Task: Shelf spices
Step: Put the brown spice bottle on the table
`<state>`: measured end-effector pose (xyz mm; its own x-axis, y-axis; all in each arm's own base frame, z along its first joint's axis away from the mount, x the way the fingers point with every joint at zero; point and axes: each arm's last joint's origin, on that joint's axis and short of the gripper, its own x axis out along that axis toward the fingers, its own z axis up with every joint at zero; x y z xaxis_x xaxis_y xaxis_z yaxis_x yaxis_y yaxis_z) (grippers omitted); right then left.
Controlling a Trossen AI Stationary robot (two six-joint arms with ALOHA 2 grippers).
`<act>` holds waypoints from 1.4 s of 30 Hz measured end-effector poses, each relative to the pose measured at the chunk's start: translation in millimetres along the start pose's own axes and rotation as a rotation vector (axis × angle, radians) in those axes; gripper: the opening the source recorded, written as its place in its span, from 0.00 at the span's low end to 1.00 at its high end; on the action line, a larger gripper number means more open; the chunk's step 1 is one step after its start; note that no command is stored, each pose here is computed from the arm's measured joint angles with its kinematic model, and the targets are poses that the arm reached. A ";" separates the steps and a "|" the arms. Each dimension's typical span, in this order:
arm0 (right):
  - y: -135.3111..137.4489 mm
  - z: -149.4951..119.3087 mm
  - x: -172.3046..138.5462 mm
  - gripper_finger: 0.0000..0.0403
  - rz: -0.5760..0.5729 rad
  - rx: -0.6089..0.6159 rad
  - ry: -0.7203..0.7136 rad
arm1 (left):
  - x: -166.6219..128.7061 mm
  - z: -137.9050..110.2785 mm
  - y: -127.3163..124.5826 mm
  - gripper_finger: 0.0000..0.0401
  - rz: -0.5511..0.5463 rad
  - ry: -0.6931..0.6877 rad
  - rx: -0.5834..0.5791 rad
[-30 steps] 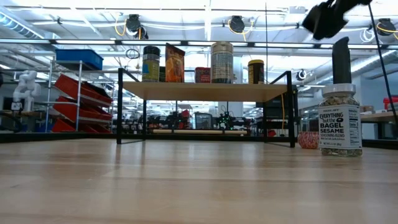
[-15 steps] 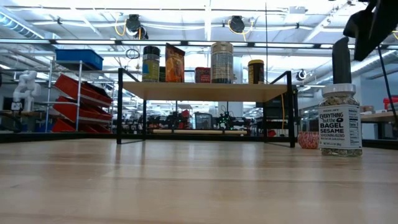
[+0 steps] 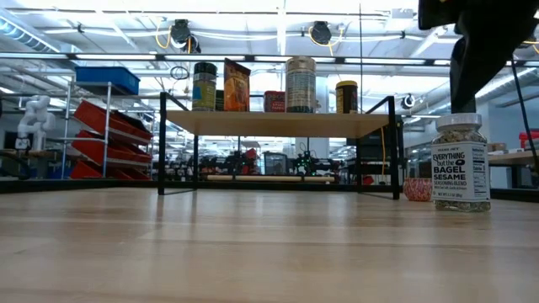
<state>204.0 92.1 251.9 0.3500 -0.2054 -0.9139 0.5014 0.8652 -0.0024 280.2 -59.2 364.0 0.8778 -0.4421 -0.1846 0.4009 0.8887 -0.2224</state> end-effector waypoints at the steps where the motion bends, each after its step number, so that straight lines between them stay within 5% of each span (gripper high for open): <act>1: 0.0 0.8 -0.4 0.88 0.001 0.004 -0.012 | 0.2 -0.1 -0.6 0.10 0.000 0.000 -0.001; 11: -5.6 1.7 1.2 0.87 -0.024 0.104 0.030 | 2.6 -1.8 -9.0 0.10 0.011 0.001 0.005; 19: -0.7 5.4 10.5 0.87 -0.083 0.051 -0.031 | 3.8 -3.4 -14.0 0.10 0.013 0.009 0.081; 25: 2.2 12.5 4.6 0.87 -0.023 0.008 -0.130 | -2.4 -0.9 5.5 0.10 0.318 -0.005 0.107; 32: -9.2 18.5 -17.2 0.87 -0.017 -0.087 -0.295 | -16.7 13.7 21.9 0.23 0.441 0.055 0.052; 42: -37.3 50.0 -45.6 0.87 -0.015 -0.153 -0.566 | -35.7 29.0 55.1 0.36 0.634 0.107 0.210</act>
<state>208.9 46.3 314.0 0.7329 -0.3939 -0.5547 0.4043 0.9079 -0.1105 278.6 9.1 386.1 0.9335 0.1729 -0.3142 -0.1314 0.9801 0.1491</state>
